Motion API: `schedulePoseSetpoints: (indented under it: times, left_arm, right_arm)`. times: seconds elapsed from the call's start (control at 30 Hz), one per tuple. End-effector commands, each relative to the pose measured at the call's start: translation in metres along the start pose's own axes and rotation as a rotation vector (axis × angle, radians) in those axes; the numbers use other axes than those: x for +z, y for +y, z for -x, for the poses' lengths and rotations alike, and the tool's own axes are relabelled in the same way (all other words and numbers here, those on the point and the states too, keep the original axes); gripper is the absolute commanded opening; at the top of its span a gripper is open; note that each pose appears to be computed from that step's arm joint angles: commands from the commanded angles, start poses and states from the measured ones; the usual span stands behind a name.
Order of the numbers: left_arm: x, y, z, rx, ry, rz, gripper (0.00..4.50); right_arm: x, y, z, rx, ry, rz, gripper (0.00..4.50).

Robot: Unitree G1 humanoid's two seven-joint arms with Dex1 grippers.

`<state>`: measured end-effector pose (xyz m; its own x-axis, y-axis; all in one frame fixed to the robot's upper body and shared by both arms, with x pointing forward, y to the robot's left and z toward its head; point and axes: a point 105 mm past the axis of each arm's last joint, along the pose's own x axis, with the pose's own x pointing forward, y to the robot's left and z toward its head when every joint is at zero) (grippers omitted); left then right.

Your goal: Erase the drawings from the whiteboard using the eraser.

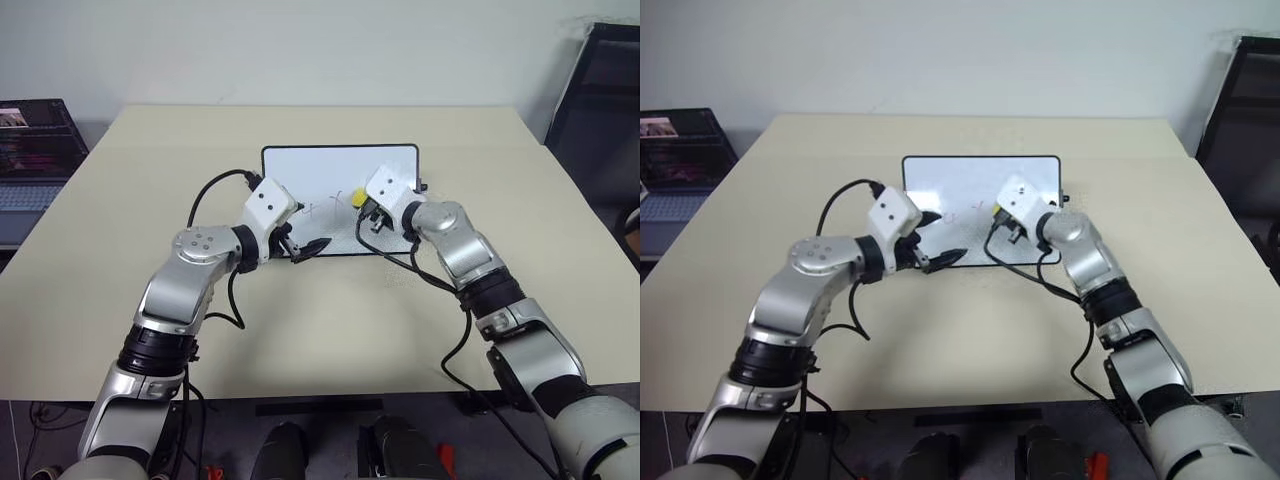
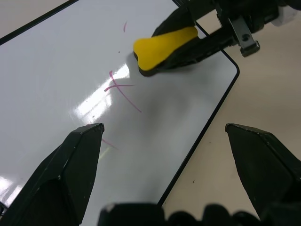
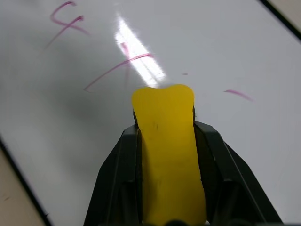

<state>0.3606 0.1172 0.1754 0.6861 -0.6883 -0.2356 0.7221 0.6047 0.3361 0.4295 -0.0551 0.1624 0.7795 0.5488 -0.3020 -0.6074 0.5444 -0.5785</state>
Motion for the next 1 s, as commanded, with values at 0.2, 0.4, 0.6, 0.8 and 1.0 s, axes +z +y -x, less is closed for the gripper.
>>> schedulePoseSetpoints:
  times: [0.2,0.4,0.6,0.8,1.0]
  left_arm:
    - [0.01,0.0,0.003,0.012,-0.042,-0.021,4.5]
    - [0.009,-0.001,0.003,0.012,-0.042,-0.017,4.5]
    - [0.007,-0.001,0.004,0.015,-0.041,-0.014,4.5]
    - [0.006,0.0,0.004,0.021,-0.041,-0.014,4.5]
    - [0.006,-0.003,0.004,0.022,-0.04,-0.012,4.5]
  right_arm:
    - [0.014,-0.04,0.005,-0.222,-0.026,0.09,1.14]
    - [0.003,-0.029,0.003,-0.154,0.01,0.096,1.14]
    - [-0.016,-0.005,0.008,0.013,0.087,0.144,1.14]
    - [-0.004,-0.014,0.006,-0.026,0.057,0.154,1.14]
    - [0.026,-0.026,-0.003,-0.104,-0.034,0.19,1.14]
